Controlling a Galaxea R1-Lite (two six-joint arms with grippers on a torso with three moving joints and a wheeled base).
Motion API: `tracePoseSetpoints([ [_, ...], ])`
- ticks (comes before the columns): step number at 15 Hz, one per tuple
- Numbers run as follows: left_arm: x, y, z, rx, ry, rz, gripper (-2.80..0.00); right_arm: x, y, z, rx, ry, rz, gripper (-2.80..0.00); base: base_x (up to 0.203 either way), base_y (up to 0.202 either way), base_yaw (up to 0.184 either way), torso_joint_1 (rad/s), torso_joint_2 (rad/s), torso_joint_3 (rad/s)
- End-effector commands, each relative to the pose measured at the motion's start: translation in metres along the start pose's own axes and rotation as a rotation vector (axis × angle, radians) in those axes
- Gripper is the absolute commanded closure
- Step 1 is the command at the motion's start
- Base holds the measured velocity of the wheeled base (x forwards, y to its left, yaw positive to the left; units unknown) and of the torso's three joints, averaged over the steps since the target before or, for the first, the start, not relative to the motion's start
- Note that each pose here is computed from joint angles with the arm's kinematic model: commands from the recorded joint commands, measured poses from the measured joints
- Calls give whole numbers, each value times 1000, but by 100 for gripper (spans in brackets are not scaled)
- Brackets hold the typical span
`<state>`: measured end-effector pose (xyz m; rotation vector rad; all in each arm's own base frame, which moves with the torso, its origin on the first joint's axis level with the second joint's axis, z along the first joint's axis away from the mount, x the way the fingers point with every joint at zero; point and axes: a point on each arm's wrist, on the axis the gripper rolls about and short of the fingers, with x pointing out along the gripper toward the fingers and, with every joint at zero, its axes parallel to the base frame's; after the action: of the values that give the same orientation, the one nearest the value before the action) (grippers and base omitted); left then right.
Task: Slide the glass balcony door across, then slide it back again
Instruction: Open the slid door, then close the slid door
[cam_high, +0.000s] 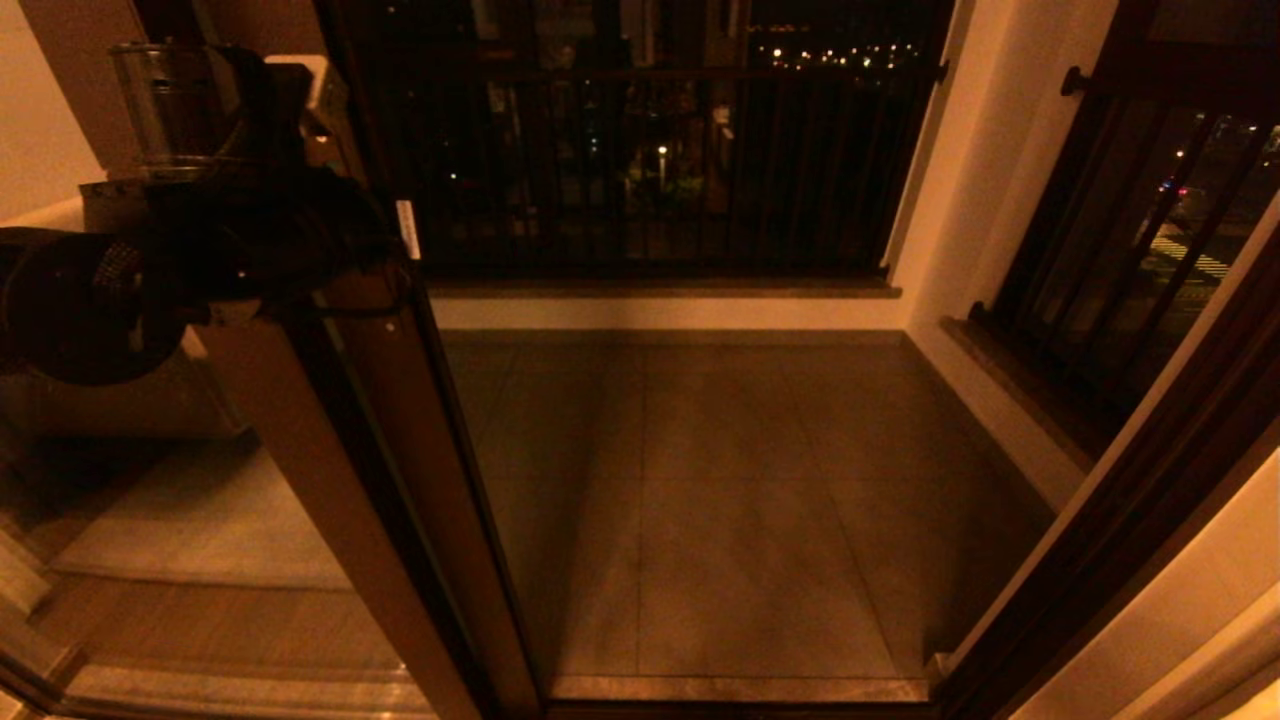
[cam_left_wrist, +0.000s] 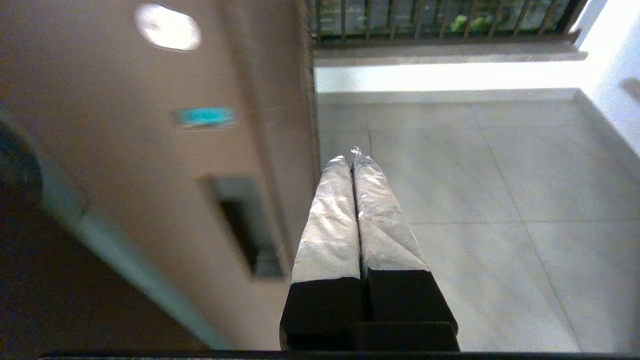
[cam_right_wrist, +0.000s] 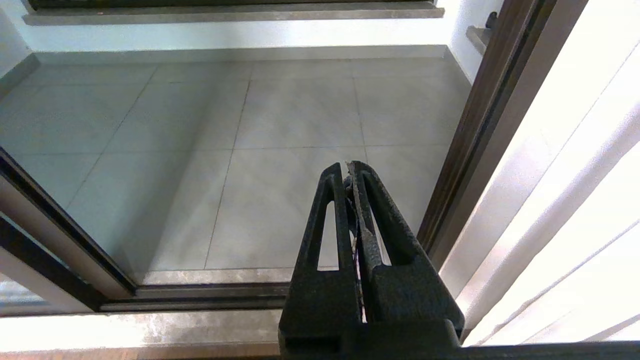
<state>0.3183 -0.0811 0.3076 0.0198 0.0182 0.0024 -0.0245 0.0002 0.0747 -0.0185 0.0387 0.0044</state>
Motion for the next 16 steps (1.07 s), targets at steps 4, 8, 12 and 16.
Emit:
tracePoseSetpoints([
  [4, -83, 10, 34, -8, -36, -53, 0, 0, 0, 0, -1, 2, 1, 0, 0, 0, 0, 0, 0, 0],
  [8, -139, 19, 56, 10, 133, -102, 0, 0, 0, 0, -1, 1, 1, 0, 0, 0, 0, 0, 0, 0],
  [12, -139, 18, 90, -38, 161, -96, 0, 0, 0, 0, -1, 2, 1, 0, 0, 0, 0, 0, 0, 0],
  [16, -95, 1, 79, -142, 356, -29, 0, 0, 0, 0, -1, 1, 1, 0, 0, 0, 0, 0, 0, 0],
])
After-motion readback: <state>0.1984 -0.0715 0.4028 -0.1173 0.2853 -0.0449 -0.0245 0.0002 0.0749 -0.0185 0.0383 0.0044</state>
